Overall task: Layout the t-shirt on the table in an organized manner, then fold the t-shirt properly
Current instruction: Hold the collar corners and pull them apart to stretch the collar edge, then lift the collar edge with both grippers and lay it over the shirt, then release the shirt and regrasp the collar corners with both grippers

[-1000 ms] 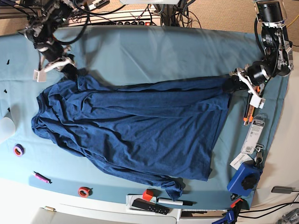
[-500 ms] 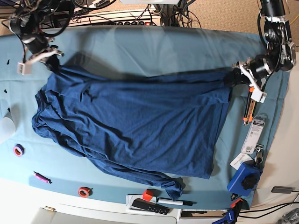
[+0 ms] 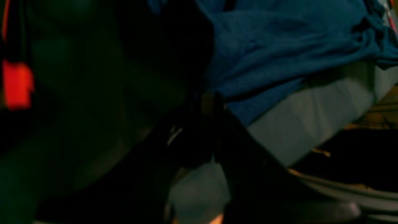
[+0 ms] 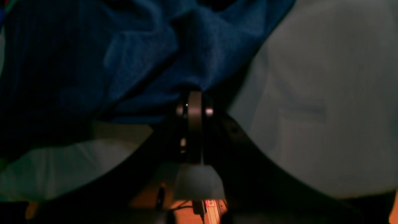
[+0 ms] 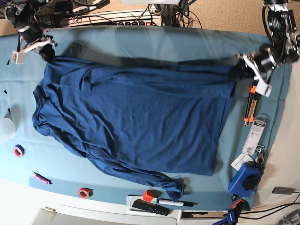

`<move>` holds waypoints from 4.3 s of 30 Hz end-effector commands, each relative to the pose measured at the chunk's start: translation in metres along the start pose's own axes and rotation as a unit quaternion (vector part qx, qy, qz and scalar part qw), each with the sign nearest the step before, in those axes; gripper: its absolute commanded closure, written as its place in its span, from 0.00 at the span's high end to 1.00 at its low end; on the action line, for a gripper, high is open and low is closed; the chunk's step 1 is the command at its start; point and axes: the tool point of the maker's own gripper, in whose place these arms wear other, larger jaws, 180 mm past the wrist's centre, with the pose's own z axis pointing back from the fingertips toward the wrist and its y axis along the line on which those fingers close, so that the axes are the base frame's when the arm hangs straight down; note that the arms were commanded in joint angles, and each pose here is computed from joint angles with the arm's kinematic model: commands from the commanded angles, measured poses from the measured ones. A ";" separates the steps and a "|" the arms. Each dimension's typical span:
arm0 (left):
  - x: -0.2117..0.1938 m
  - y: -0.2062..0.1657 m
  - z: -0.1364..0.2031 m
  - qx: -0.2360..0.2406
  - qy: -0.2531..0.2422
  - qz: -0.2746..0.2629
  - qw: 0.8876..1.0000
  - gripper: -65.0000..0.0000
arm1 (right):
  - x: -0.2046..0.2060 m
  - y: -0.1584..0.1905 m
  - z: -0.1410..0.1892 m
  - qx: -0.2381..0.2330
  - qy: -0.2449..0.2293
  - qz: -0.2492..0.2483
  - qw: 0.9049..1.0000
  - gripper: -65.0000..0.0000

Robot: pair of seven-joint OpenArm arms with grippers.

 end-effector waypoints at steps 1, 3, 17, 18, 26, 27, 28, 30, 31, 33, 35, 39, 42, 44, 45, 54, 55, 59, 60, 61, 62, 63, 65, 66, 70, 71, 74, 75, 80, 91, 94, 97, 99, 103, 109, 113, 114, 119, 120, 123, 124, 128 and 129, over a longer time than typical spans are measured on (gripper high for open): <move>0.011 -0.003 0.006 -0.004 -0.016 -0.015 1.000 0.00 | 0.009 0.001 0.005 0.001 -0.015 0.011 1.000 0.00; 0.008 -0.007 0.008 -0.005 -0.013 -0.019 1.000 0.00 | 0.004 0.001 0.008 0.004 -0.011 0.009 1.000 0.00; 0.032 0.002 0.035 0.009 -0.062 -0.009 0.998 0.00 | 0.020 -0.013 0.021 -0.011 -0.017 0.046 0.999 0.00; 0.036 0.006 0.041 0.015 -0.072 -0.012 0.997 0.00 | 0.021 -0.013 0.021 -0.011 -0.019 0.048 0.999 0.00; 0.030 0.008 0.049 0.014 -0.067 -0.006 0.998 0.00 | 0.020 -0.013 0.021 -0.010 -0.014 0.048 0.999 0.00; 0.027 0.007 0.049 0.014 -0.064 -0.004 0.998 0.00 | 0.020 -0.013 0.021 -0.010 -0.014 0.048 0.999 0.00; 0.026 0.007 0.049 0.014 -0.063 -0.003 0.998 0.00 | 0.020 -0.013 0.021 -0.010 -0.014 0.049 0.999 0.00; 0.024 0.007 0.049 0.015 -0.061 -0.002 0.998 0.00 | 0.020 -0.013 0.021 -0.008 -0.015 0.048 0.999 0.00; 0.025 0.007 0.049 0.014 -0.062 -0.002 0.998 0.00 | 0.022 -0.011 0.021 -0.003 -0.019 0.047 0.999 0.00; 0.026 0.007 0.049 0.014 -0.067 -0.001 0.998 0.00 | 0.025 -0.006 0.021 0.010 -0.029 0.043 0.999 0.00; 0.029 0.007 0.050 0.014 -0.075 -0.001 0.997 0.00 | 0.029 -0.003 0.021 0.017 -0.038 0.042 0.998 0.00; 0.041 0.002 0.050 -0.003 -0.099 0.001 0.995 0.00 | 0.042 0.001 0.016 0.024 -0.061 0.043 0.997 0.00; 0.054 0.000 0.048 -0.006 -0.113 -0.007 0.994 0.00 | 0.059 0.008 0.011 0.033 -0.085 0.046 0.995 0.00; 0.061 -0.001 0.046 -0.010 -0.122 -0.010 0.992 0.00 | 0.069 0.009 0.007 0.032 -0.098 0.049 0.993 0.00; 0.065 -0.001 0.045 -0.011 -0.125 -0.013 0.992 0.00 | 0.073 0.010 0.005 0.032 -0.104 0.050 0.993 0.00; 0.089 -0.018 0.008 -0.021 -0.123 -0.072 0.990 0.00 | 0.095 0.019 -0.013 0.023 -0.120 0.070 0.990 0.00; 0.092 -0.021 0.002 -0.021 -0.122 -0.085 0.989 0.00 | 0.095 0.021 -0.017 0.022 -0.116 0.073 0.990 0.00; 0.105 -0.022 -0.020 0.008 -0.110 -0.112 0.988 0.00 | 0.089 0.030 -0.035 0.012 -0.090 0.102 0.991 0.00; 0.109 -0.020 -0.024 0.020 -0.108 -0.123 0.986 0.00 | 0.090 0.030 -0.038 0.003 -0.089 0.107 0.990 0.00; 0.112 -0.018 -0.026 0.032 -0.107 -0.133 0.985 0.00 | 0.091 0.028 -0.041 -0.010 -0.090 0.110 0.990 0.00; 0.116 -0.015 -0.028 0.044 -0.108 -0.139 0.983 0.00 | 0.093 0.025 -0.043 -0.025 -0.093 0.112 0.989 0.00; 0.120 -0.012 -0.028 0.057 -0.111 -0.144 0.982 0.00 | 0.095 0.021 -0.044 -0.040 -0.095 0.113 0.988 0.00; 0.125 -0.004 -0.026 0.079 -0.115 -0.147 0.979 0.00 | 0.097 0.012 -0.045 -0.070 -0.099 0.113 0.986 0.00; 0.126 -0.001 -0.026 0.089 -0.114 -0.146 0.979 0.00 | 0.098 0.008 -0.044 -0.081 -0.099 0.113 0.985 0.00; 0.121 0.007 -0.025 0.110 -0.101 -0.151 0.977 0.00 | 0.096 0.000 -0.043 -0.103 -0.093 0.111 0.984 0.00; 0.119 0.008 -0.025 0.110 -0.100 -0.150 0.977 0.00 | 0.096 -0.001 -0.043 -0.105 -0.091 0.111 0.984 0.00; 0.117 0.008 -0.026 0.110 -0.094 -0.150 0.978 0.00 | 0.095 -0.001 -0.043 -0.105 -0.088 0.111 0.984 0.00; 0.116 0.009 -0.026 0.111 -0.091 -0.150 0.978 0.00 | 0.094 -0.001 -0.043 -0.105 -0.087 0.111 0.984 0.00; 0.114 0.013 -0.025 0.123 -0.082 -0.156 0.977 0.00 | 0.094 -0.001 -0.043 -0.105 -0.085 0.111 0.985 0.00; 0.113 0.016 -0.025 0.132 -0.078 -0.162 0.975 0.42 | 0.092 -0.002 -0.043 -0.106 -0.080 0.110 0.985 0.45; 0.115 0.015 -0.024 0.131 -0.084 -0.163 0.974 0.42 | 0.095 -0.001 -0.043 -0.105 -0.089 0.111 0.984 0.45; 0.123 0.021 -0.021 0.151 -0.097 -0.183 0.967 0.42 | 0.105 -0.005 -0.039 -0.117 -0.109 0.123 0.980 0.45; 0.137 0.033 -0.009 0.184 -0.120 -0.193 0.956 0.42 | 0.113 -0.018 -0.032 -0.148 -0.121 0.134 0.972 0.45; 0.166 0.052 0.023 0.217 -0.151 -0.195 0.944 0.42 | 0.122 -0.051 -0.008 -0.210 -0.135 0.109 0.962 0.45; 0.183 0.066 0.058 0.232 -0.177 -0.173 0.941 0.42 | 0.114 -0.096 0.036 -0.274 -0.169 -0.006 0.947 0.45; 0.182 0.066 0.060 0.227 -0.171 -0.177 0.942 0.42 | 0.101 -0.100 0.045 -0.257 -0.194 -0.067 0.944 0.45; 0.181 0.064 0.060 0.222 -0.171 -0.180 0.943 0.42 | 0.096 -0.099 0.044 -0.248 -0.197 -0.082 0.945 0.45; 0.183 0.059 0.059 0.208 -0.180 -0.173 0.946 0.42 | 0.057 -0.100 0.003 -0.184 -0.162 -0.158 0.957 0.45; 0.183 0.059 0.059 0.209 -0.180 -0.173 0.946 0.42 | 0.049 -0.100 -0.007 -0.172 -0.152 -0.171 0.958 0.45; 0.182 0.060 0.058 0.209 -0.178 -0.173 0.946 0.42 | 0.032 -0.096 -0.032 -0.126 -0.137 -0.202 0.962 0.46; 0.181 0.060 0.058 0.209 -0.177 -0.172 0.946 0.42 | 0.028 -0.092 -0.039 -0.107 -0.130 -0.203 0.965 0.50; 0.180 0.060 0.058 0.209 -0.176 -0.172 0.946 0.42 | 0.019 -0.073 -0.053 -0.052 -0.105 -0.200 0.973 0.58; 0.180 0.060 0.058 0.209 -0.176 -0.172 0.946 0.42 | 0.019 -0.069 -0.054 -0.042 -0.105 -0.199 0.973 0.58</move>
